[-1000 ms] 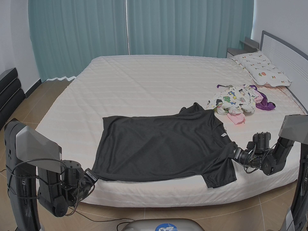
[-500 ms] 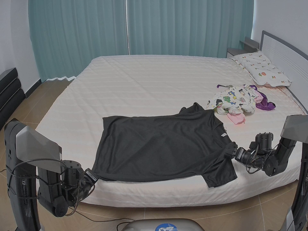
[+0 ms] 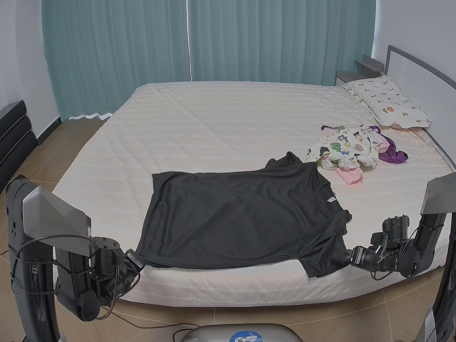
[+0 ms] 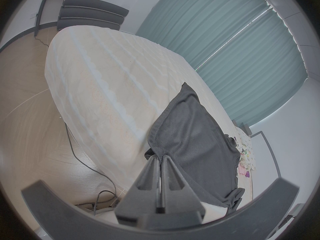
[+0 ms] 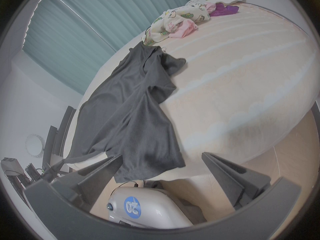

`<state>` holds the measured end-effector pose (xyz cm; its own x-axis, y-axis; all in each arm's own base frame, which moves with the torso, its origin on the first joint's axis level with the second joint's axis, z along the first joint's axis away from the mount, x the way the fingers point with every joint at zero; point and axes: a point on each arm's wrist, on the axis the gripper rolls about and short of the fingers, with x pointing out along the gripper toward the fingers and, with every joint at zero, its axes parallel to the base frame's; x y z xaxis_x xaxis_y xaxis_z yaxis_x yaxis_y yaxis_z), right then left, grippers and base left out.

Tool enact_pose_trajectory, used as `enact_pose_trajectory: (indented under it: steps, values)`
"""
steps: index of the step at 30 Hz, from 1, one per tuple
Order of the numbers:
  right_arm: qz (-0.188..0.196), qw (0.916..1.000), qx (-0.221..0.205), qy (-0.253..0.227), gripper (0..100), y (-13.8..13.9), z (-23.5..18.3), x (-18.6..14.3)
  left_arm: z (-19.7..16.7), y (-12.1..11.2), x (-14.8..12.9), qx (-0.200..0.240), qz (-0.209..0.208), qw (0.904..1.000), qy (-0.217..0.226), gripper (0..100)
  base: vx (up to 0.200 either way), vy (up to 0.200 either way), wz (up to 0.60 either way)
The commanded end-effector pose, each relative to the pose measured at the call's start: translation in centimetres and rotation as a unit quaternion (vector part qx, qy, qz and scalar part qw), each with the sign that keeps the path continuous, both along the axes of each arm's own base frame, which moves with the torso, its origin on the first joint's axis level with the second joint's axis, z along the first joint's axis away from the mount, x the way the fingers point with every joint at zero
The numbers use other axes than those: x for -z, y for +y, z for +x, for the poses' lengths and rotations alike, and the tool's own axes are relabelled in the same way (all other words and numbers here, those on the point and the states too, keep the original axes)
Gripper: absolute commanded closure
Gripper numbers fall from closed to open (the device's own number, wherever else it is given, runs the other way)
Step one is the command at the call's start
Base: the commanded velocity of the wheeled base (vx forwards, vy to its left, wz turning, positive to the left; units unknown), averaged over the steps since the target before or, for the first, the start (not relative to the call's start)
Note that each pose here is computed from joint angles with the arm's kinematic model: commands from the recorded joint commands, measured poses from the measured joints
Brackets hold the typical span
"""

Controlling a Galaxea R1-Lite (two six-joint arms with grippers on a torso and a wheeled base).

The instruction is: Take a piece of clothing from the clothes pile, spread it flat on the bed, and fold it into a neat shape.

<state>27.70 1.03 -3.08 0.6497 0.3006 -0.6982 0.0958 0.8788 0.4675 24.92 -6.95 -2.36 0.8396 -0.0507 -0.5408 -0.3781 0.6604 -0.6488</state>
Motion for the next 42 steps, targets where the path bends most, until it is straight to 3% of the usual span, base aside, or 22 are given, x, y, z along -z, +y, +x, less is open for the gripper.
enact_pose_trajectory:
  steps: [1,6,7,16,27,34,38,42]
  values:
    - [0.002,1.0,-0.005,0.004,0,0.4,0.1,0.3,0.1,0.0,-0.2,0.0,-0.003,0.9999,-0.01,100,0.0,0.0,0.0]
    - [0.005,1.0,-0.005,-0.002,0,0.5,0.5,0.1,0.1,0.0,-0.1,0.0,-0.003,1.0,-0.009,100,0.0,0.0,0.0]
    - [0.005,1.0,-0.008,-0.001,100,0.7,0.5,0.2,0.1,0.0,-0.1,0.0,-0.003,1.0,-0.009,100,0.0,0.0,0.0]
    - [0.0,1.0,-0.005,0.006,100,0.8,0.2,0.3,0.1,0.0,-0.2,0.0,-0.003,0.9999,-0.01,100,0.0,0.0,0.0]
    - [0.0,0.9989,0.045,0.014,100,-2.1,-3.9,-2.1,-1.3,0.2,-1.1,0.022,-0.013,0.9997,0.0,100,0.0,0.0,0.0]
    - [0.001,0.9993,0.038,0.005,100,-1.6,-7.4,-4.3,-1.9,0.4,-1.7,0.02,-0.003,0.9998,-0.004,100,0.0,0.0,0.0]
    - [-0.002,0.9996,0.026,0.009,100,-0.9,-9.7,-5.0,-1.9,0.6,-1.7,0.008,0.033,0.9994,-0.008,100,0.0,0.0,0.0]
    - [-0.008,0.9992,0.031,0.023,100,-0.7,-10.3,-5.3,-2.1,0.6,-1.7,0.012,0.043,0.999,-0.007,100,0.0,0.0,0.0]
